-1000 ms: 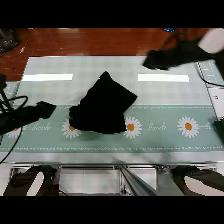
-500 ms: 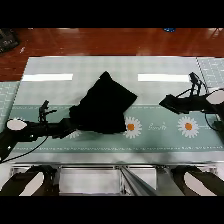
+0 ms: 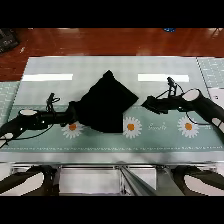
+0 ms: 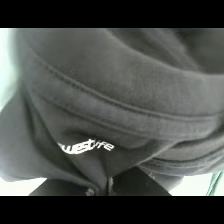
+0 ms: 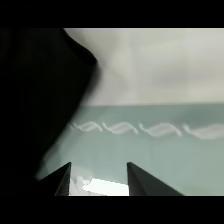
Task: Fold the shirts.
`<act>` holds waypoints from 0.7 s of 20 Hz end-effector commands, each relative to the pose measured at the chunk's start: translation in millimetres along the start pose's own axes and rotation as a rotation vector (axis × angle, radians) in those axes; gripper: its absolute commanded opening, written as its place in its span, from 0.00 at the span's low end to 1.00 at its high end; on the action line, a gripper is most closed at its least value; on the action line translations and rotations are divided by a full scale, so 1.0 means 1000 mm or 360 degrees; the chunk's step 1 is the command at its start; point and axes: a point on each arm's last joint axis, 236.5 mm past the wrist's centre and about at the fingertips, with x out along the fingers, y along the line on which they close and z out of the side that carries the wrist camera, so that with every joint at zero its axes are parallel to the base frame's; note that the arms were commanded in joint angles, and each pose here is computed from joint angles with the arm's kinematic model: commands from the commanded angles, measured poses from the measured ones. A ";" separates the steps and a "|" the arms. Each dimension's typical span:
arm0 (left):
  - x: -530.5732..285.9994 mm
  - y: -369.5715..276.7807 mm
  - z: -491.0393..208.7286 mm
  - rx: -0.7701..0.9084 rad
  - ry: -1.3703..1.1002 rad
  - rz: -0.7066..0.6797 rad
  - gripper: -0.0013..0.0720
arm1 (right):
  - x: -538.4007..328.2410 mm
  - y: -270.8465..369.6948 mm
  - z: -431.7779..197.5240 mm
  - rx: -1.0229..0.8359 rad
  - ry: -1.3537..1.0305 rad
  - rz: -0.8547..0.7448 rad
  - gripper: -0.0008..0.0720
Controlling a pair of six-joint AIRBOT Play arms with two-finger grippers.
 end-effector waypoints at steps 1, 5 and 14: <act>-0.001 -0.023 0.023 0.0106 -0.0014 -0.0059 0.05 | 0.031 0.020 0.008 0.0006 0.0096 0.0055 0.57; -0.008 -0.049 0.029 0.0183 0.0014 -0.0142 0.05 | 0.058 0.027 0.016 0.0037 0.0228 0.0090 0.57; -0.014 -0.066 0.021 0.0254 0.0085 -0.0212 0.05 | 0.076 0.041 0.060 -0.0145 0.0223 0.0110 0.04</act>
